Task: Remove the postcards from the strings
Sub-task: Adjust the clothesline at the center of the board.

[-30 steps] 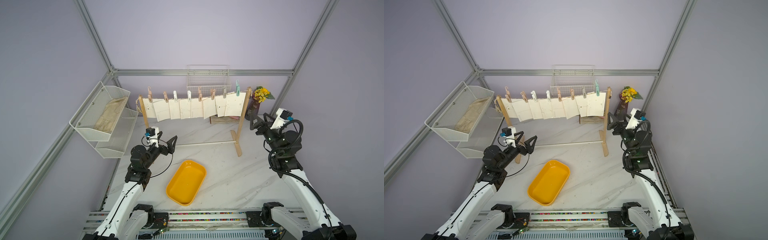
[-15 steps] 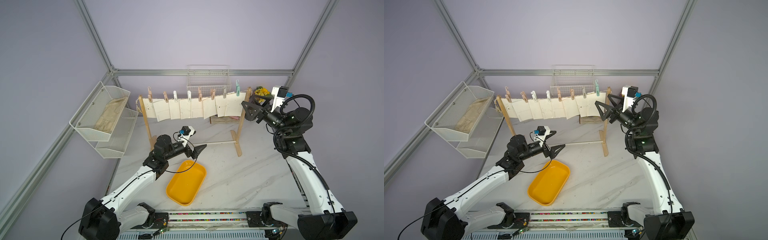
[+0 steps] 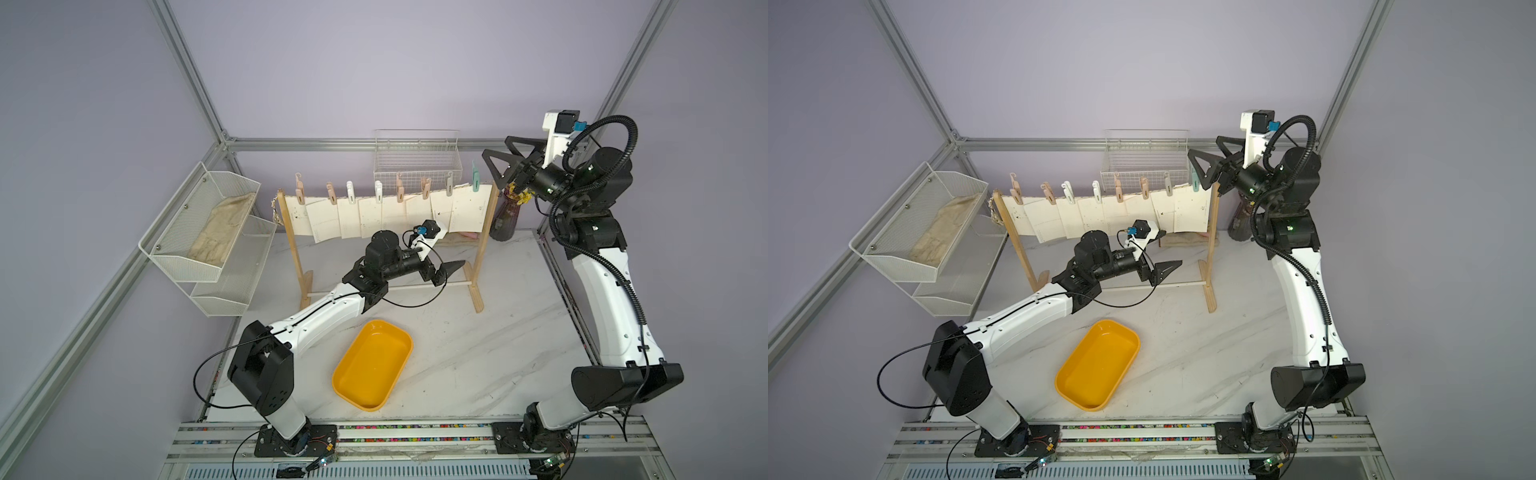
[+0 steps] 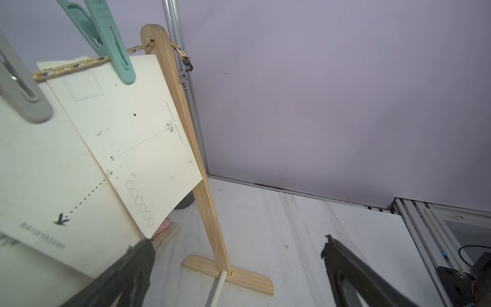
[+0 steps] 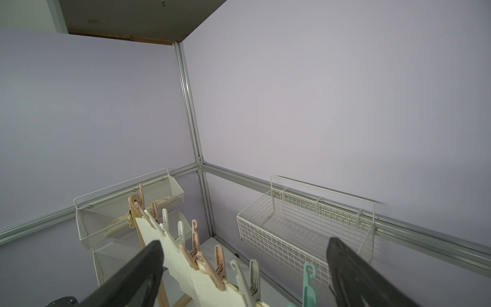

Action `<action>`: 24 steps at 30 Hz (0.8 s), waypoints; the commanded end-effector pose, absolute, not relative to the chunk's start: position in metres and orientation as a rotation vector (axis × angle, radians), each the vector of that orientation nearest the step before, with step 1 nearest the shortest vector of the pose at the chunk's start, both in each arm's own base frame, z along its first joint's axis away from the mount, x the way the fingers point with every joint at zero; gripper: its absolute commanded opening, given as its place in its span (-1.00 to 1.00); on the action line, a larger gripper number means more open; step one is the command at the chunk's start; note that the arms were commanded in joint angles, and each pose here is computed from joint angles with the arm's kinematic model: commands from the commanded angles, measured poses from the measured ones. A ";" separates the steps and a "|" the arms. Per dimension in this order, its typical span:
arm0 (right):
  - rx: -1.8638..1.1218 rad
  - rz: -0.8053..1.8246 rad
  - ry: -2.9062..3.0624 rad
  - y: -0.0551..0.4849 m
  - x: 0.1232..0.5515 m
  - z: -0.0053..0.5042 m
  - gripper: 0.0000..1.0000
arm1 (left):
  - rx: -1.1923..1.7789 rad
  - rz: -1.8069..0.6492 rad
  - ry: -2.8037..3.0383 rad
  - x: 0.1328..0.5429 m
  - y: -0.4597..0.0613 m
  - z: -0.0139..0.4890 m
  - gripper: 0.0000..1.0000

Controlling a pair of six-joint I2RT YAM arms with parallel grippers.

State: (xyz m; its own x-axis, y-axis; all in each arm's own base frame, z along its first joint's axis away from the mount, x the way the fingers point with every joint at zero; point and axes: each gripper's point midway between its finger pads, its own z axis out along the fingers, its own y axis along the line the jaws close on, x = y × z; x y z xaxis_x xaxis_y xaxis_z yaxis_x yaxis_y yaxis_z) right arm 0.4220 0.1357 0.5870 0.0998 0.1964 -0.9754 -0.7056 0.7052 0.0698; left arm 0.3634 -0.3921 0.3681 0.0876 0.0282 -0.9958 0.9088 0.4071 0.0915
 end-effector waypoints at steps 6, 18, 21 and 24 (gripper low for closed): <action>-0.570 0.609 1.445 0.123 0.444 0.549 0.89 | 0.805 -0.704 1.279 0.411 -0.404 0.395 0.98; -0.702 0.694 1.423 0.103 0.444 0.538 0.86 | 0.784 -0.646 1.262 0.434 -0.413 0.394 0.98; -0.752 0.744 1.414 0.100 0.444 0.533 0.84 | 0.801 -0.625 1.244 0.437 -0.415 0.395 0.98; -0.786 0.776 1.405 0.101 0.447 0.530 0.81 | 0.828 -0.621 1.228 0.437 -0.418 0.395 0.97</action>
